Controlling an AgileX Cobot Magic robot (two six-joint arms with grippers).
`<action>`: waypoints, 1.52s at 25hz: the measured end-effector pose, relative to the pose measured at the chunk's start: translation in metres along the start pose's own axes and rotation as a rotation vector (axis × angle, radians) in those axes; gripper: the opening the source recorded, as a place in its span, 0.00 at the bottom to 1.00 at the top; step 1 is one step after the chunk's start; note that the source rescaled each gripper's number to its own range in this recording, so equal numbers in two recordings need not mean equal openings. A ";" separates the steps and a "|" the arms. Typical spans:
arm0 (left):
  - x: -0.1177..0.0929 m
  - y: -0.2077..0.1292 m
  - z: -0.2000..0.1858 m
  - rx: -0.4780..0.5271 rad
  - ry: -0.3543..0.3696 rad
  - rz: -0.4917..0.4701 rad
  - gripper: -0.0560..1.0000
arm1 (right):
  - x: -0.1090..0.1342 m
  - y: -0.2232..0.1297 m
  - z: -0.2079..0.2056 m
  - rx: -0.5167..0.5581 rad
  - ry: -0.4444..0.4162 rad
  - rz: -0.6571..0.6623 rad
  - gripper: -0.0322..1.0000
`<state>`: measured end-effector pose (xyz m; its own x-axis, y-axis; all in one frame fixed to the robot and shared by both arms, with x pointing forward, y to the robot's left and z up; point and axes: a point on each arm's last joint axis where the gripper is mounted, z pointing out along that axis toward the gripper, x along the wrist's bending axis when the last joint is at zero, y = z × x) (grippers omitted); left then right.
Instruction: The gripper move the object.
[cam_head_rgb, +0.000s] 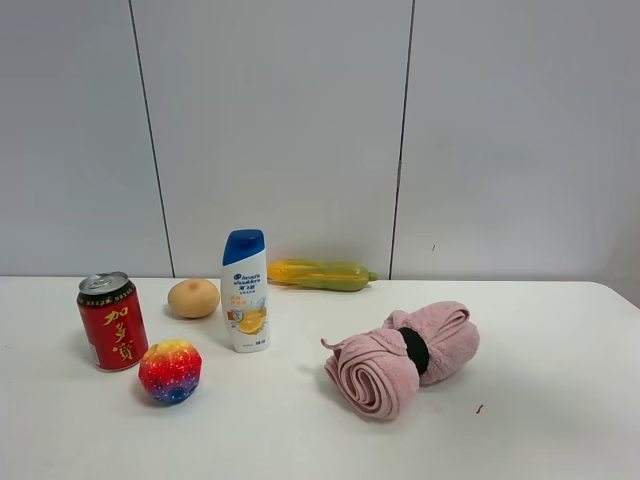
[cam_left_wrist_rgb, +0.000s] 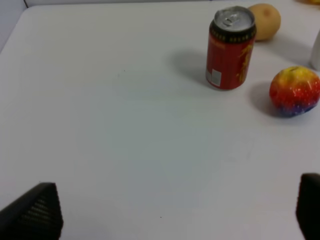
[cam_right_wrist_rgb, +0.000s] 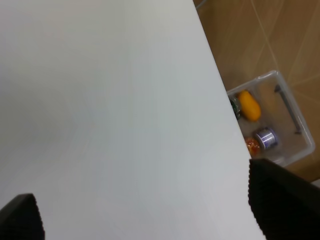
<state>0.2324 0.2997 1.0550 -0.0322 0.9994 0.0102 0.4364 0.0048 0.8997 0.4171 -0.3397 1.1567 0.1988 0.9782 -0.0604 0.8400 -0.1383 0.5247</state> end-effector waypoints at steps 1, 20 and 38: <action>0.000 0.000 0.000 0.000 0.000 0.000 1.00 | 0.000 -0.009 -0.002 -0.001 0.002 0.002 0.67; 0.000 0.000 0.000 0.000 0.000 0.000 1.00 | 0.028 -0.168 0.012 -0.243 0.245 -0.224 0.67; 0.000 0.000 0.000 0.000 0.002 0.001 1.00 | 0.022 -0.186 0.007 -0.327 0.267 -0.161 0.67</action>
<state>0.2324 0.2999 1.0550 -0.0333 0.9994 0.0118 0.4365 0.0039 0.8997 0.2686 -0.2931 1.0512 -0.0946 0.9949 0.0356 0.6371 0.0330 0.7701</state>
